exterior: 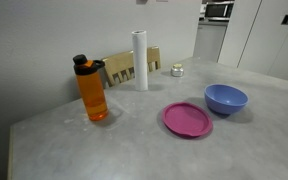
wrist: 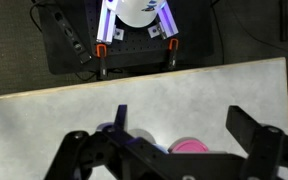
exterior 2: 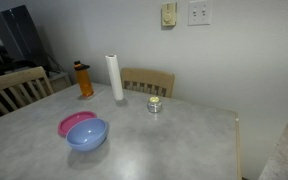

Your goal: Put the pink lid on the bowl

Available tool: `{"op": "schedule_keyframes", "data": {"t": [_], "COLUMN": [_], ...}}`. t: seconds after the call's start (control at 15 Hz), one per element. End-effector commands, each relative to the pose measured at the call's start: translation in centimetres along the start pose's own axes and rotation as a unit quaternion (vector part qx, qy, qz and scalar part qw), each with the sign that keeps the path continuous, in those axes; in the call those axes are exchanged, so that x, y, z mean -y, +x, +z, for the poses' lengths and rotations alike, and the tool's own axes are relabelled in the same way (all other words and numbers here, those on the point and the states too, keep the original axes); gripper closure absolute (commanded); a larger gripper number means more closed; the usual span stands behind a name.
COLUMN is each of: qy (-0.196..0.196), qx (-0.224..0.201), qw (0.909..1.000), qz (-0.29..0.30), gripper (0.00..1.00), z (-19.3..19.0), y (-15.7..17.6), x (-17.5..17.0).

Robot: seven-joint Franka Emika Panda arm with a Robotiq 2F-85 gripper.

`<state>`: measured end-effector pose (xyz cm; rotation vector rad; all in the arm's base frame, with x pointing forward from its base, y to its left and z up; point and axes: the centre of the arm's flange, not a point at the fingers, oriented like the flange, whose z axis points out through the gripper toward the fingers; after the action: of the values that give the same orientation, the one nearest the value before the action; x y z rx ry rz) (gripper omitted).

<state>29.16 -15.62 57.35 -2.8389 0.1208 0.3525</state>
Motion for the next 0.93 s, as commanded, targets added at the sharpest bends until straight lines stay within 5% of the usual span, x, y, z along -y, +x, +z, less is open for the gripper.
{"op": "schedule_keyframes", "data": {"t": [0.0, 0.87], "qy": [0.007, -0.005], "qx": [0.008, 0.102], "qw": [0.9997, 0.9937], "qz": [0.020, 0.046], "gripper": [0.00, 0.00], "z": [0.1, 8.4], "y": [2.5, 16.5], "x": [0.4, 11.0]}}
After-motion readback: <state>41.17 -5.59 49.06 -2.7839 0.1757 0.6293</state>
